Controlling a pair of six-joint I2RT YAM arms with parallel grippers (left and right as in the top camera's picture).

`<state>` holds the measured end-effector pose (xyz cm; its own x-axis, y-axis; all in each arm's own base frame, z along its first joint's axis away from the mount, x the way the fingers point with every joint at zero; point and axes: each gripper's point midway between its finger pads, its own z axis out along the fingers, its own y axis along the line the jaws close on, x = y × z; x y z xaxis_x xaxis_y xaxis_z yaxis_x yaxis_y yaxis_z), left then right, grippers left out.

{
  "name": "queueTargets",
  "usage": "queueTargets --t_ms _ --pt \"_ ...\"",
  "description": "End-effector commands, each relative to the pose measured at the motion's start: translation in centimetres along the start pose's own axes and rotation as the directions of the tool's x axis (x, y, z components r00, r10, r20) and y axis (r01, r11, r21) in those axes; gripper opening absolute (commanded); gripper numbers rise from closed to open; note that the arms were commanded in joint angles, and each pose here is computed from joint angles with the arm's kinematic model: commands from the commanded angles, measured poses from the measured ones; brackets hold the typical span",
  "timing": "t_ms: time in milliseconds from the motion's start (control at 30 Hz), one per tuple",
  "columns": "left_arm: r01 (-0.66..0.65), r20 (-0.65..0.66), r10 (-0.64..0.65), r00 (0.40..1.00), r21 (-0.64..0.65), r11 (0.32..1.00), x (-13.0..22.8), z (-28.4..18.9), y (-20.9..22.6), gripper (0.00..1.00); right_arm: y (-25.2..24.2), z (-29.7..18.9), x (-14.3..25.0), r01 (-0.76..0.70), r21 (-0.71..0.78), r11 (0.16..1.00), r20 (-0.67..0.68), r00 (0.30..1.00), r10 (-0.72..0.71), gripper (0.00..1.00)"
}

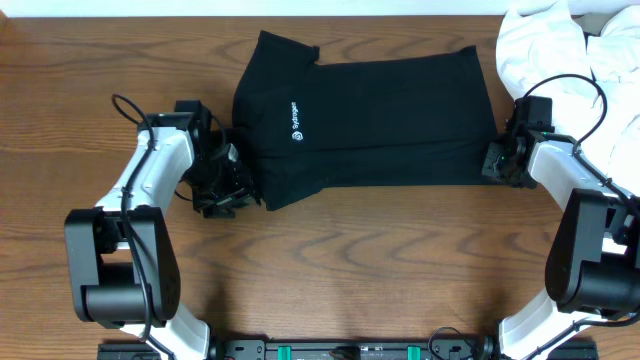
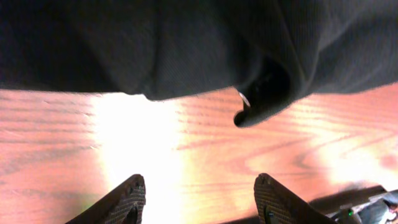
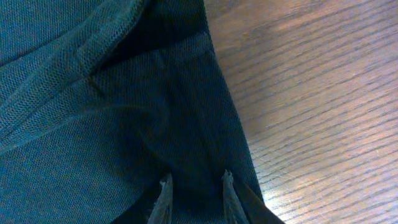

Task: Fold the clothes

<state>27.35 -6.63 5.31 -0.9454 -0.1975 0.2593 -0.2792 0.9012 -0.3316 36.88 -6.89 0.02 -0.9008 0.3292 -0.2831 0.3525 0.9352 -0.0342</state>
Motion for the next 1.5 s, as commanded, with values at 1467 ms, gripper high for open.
queueTargets --t_ms 1467 --pt "-0.359 0.101 0.371 0.923 -0.125 0.925 -1.8 5.0 -2.8 0.24 -0.1 0.6 1.1 0.016 0.008 1.000 -0.031 0.999 -0.015 0.27"
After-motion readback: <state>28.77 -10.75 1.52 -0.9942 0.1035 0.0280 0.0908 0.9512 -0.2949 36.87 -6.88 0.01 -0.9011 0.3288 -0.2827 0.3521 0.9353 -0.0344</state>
